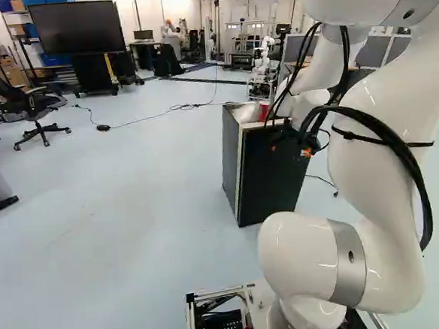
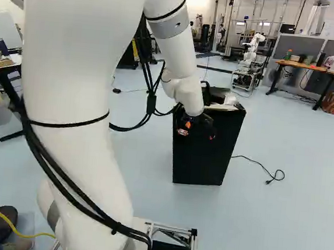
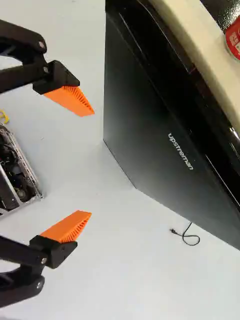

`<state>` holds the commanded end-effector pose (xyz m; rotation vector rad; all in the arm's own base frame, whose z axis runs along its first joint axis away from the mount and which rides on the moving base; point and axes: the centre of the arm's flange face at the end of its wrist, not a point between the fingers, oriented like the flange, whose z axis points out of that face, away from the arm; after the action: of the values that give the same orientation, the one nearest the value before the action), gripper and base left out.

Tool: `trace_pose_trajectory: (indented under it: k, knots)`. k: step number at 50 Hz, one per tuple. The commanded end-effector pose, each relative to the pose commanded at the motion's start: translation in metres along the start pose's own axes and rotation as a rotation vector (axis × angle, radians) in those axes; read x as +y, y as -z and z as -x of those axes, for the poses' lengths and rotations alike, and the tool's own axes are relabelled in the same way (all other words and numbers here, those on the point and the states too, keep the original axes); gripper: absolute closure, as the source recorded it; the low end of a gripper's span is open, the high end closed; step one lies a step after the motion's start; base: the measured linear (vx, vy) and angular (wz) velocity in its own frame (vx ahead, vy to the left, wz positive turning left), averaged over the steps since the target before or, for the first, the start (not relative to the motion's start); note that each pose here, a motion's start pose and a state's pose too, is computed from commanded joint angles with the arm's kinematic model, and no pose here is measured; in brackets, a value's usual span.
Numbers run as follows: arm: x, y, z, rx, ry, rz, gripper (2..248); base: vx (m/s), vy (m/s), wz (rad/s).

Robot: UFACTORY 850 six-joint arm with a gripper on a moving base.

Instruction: Grab a drink from the fridge

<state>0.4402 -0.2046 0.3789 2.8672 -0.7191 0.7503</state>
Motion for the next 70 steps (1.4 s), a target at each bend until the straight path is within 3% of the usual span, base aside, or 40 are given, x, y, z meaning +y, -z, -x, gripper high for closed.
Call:
trace_pose_trajectory:
  k: [25, 51, 70]
  knots:
    - [-0.032, -0.025, 0.012, 0.037, 0.059, -0.030, 3, 0.000, 0.000, 0.000]
    - [-0.035, -0.057, 0.008, 0.109, 0.062, -0.031, 3, 0.000, 0.000, 0.000]
    - [-0.035, -0.059, 0.001, 0.194, 0.060, -0.034, 3, 0.000, 0.000, 0.000]
